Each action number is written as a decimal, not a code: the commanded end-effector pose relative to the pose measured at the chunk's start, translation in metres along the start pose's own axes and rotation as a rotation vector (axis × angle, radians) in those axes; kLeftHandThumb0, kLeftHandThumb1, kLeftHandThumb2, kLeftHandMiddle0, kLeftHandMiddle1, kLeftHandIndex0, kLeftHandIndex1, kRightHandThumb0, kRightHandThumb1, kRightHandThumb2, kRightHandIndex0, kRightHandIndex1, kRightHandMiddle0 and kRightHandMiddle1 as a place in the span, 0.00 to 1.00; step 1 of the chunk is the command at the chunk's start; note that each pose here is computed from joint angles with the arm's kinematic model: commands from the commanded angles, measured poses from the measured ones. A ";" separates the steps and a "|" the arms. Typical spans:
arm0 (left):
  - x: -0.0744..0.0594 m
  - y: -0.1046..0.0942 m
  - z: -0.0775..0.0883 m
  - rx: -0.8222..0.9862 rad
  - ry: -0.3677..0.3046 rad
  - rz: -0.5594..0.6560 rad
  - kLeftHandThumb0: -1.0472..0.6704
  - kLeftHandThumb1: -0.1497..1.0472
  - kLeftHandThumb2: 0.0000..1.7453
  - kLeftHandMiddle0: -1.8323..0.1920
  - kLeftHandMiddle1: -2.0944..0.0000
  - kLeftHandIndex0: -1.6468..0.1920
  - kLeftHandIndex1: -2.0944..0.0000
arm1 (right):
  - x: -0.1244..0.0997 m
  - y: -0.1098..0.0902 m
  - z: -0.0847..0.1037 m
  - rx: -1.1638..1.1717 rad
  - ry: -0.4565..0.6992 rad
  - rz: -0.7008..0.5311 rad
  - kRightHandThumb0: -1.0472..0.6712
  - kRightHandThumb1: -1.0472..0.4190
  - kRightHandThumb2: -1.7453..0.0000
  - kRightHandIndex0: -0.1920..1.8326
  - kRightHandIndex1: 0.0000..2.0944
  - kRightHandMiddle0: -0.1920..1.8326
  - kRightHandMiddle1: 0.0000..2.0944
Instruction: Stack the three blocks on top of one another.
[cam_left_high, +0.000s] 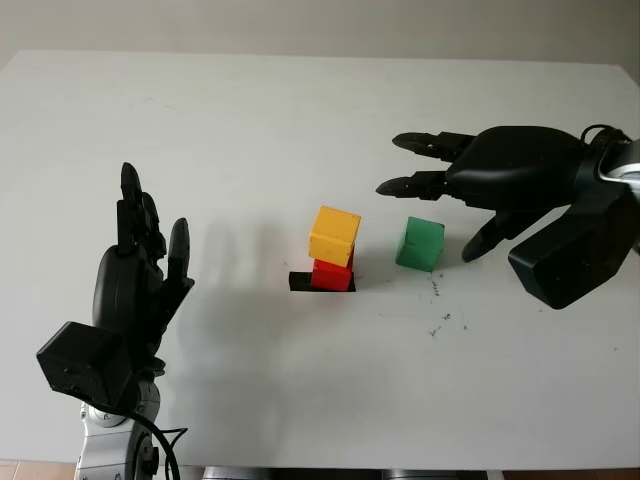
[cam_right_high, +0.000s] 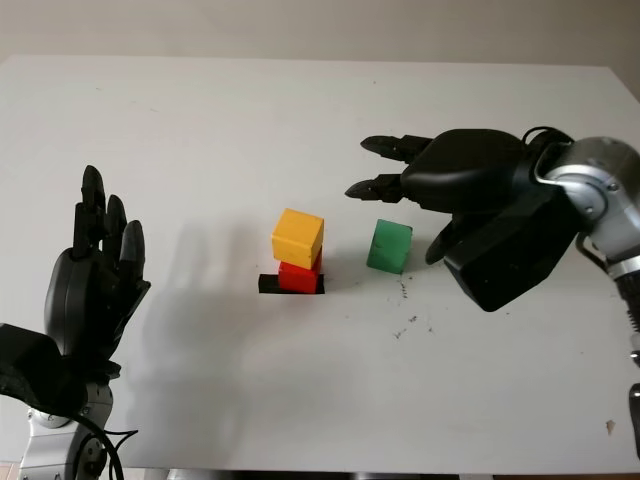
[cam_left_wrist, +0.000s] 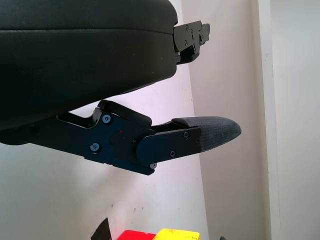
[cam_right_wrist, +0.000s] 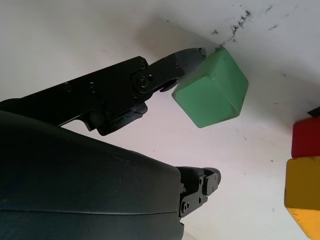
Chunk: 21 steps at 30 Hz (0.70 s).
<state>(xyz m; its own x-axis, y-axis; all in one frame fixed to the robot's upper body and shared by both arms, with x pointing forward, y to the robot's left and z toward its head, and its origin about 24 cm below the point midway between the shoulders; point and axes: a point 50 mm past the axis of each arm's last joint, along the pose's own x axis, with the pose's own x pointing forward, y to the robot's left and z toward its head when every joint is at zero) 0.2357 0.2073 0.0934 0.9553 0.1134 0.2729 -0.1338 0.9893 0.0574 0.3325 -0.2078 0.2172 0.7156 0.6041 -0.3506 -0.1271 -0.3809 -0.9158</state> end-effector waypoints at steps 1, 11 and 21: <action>0.000 0.002 0.003 0.006 -0.012 -0.001 0.22 1.00 0.31 1.00 0.98 1.00 1.00 | 0.003 0.003 0.000 -0.003 -0.009 0.002 0.39 0.12 0.97 0.03 0.03 0.24 0.08; -0.002 0.003 0.001 0.018 0.004 -0.009 0.22 1.00 0.31 1.00 0.98 1.00 1.00 | 0.009 0.018 -0.005 0.001 -0.014 0.020 0.43 0.08 0.96 0.03 0.02 0.27 0.09; -0.005 0.004 0.001 -0.002 0.011 0.004 0.23 1.00 0.30 0.99 0.97 0.99 0.99 | 0.009 0.023 -0.007 0.019 -0.022 -0.004 0.47 0.00 0.88 0.05 0.03 0.34 0.13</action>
<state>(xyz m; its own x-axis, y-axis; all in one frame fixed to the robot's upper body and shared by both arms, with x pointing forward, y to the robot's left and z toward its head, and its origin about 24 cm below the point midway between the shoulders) 0.2325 0.2103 0.0902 0.9617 0.1156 0.2487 -0.1340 0.9893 0.0585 0.3398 -0.2172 0.1911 0.7037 0.6133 -0.3589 -0.1500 -0.3655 -0.9187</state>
